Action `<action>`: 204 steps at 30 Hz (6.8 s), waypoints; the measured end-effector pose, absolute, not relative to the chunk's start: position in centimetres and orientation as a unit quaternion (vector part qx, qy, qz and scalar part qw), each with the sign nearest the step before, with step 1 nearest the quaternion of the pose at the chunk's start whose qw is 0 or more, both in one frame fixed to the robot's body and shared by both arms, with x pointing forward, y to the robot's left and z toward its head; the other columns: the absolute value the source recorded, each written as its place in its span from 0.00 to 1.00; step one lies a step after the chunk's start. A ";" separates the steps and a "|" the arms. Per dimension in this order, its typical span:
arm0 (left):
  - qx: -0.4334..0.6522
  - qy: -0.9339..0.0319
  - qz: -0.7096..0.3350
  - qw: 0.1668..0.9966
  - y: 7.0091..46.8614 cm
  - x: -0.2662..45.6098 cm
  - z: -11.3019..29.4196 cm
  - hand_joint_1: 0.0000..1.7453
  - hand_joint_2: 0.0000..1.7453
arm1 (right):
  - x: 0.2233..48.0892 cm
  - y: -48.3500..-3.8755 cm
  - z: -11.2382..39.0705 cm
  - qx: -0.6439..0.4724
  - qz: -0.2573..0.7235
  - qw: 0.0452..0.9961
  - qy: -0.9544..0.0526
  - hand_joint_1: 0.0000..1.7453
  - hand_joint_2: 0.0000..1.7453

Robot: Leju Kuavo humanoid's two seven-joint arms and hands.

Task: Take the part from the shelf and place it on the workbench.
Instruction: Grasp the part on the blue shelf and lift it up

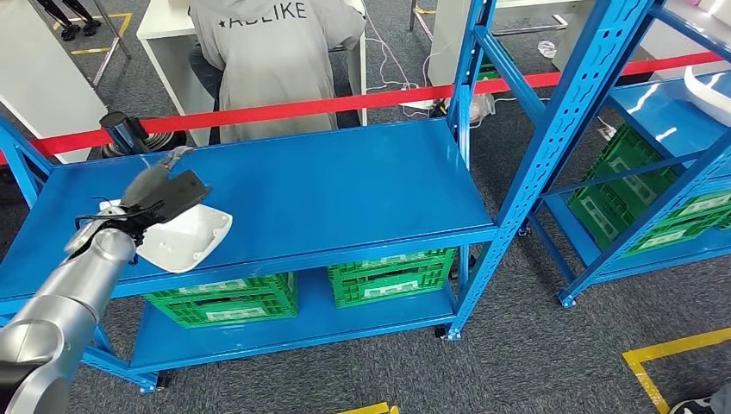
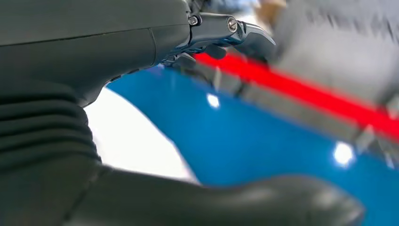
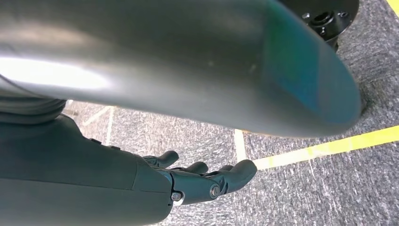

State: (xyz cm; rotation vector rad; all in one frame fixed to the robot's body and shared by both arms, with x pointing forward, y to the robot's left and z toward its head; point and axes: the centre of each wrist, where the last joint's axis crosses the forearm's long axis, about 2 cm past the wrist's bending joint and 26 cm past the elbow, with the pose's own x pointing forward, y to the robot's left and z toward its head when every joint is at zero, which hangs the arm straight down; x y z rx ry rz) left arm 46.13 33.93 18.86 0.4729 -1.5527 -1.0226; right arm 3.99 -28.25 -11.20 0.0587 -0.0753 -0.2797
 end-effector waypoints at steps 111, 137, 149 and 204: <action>0.330 -0.606 -0.454 0.564 32.3 44.7 15.9 0.00 0.00 | 4.0 -27.9 -11.2 0.030 -0.122 0.991 -0.036 0.00 0.00; 0.326 -0.606 -0.456 0.564 32.3 44.3 15.2 0.00 0.00 | 4.0 -27.9 -11.2 0.029 -0.123 0.991 -0.036 0.00 0.00; 0.325 -0.605 -0.459 0.563 32.3 44.3 15.2 0.00 0.00 | 4.0 -27.9 -11.2 0.028 -0.123 0.991 -0.035 0.00 0.00; 0.347 -0.576 -0.443 0.593 33.8 44.5 15.5 0.00 0.00 | 4.1 -28.0 -11.2 0.029 -0.120 0.992 -0.037 0.00 0.00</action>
